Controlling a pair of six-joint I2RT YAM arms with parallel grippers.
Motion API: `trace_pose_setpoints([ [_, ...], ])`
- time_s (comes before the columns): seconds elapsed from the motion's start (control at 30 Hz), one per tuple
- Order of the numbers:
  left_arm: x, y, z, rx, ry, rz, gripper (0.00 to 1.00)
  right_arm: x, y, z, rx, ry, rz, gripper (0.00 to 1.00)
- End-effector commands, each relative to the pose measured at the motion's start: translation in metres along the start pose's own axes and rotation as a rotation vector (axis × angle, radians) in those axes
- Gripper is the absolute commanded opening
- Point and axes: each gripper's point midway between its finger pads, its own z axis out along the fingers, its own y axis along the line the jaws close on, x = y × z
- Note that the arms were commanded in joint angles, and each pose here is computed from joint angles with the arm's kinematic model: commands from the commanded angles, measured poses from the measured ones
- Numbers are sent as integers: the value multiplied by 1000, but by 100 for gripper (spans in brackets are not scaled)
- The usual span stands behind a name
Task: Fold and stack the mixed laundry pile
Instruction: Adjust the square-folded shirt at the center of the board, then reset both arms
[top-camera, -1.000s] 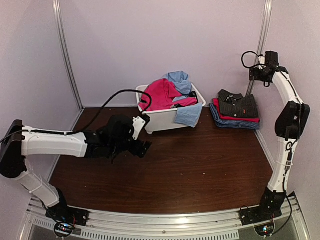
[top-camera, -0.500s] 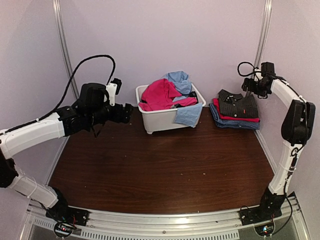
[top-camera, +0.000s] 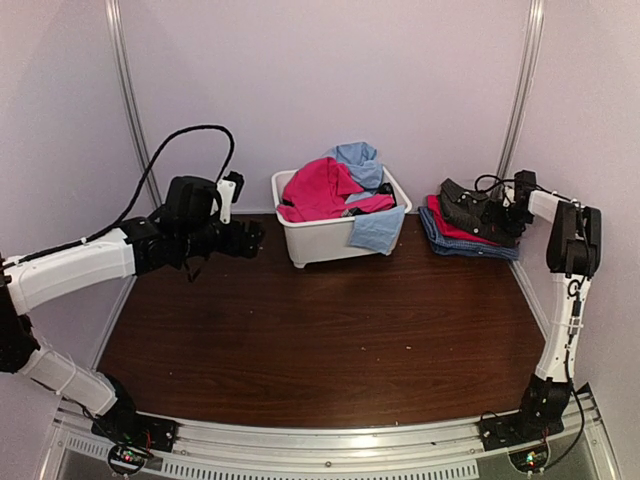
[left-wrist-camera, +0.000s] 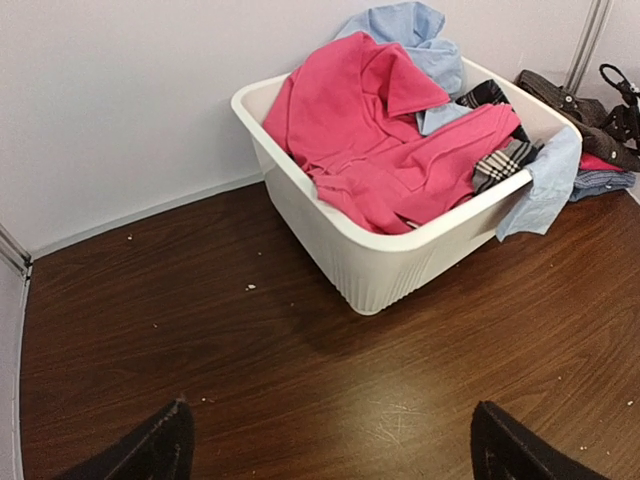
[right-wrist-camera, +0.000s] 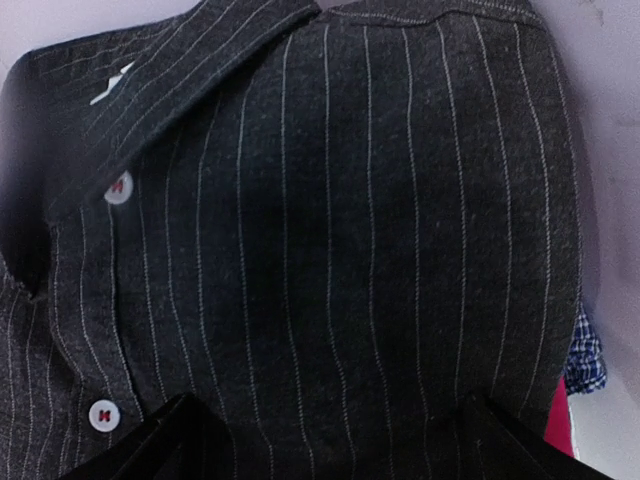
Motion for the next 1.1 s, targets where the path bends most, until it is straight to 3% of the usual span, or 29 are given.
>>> trace_pose_setpoints([
  [0.0,3,17,6,-6,13,-58,98,-43,6,-18,-67,-90,-3,91],
  [0.23,-7,50,11,-13,31,-127,98,-99,73,-103,-259,-244,-56,92],
  [0.4,-28,92,17,-18,36,-237,98,-96,141,-158,-369,-289,-146,94],
  [0.57,-36,94,32,1,99,-220,98,-44,220,-197,-479,-276,-280,100],
  [0.73,-2,77,44,20,178,-165,98,43,267,-218,-595,-236,-363,100],
  [0.93,45,49,45,22,232,-116,98,152,276,-217,-652,-147,-414,100],
  [1.07,81,31,43,62,244,-137,98,199,262,-214,-647,-115,-409,100],
])
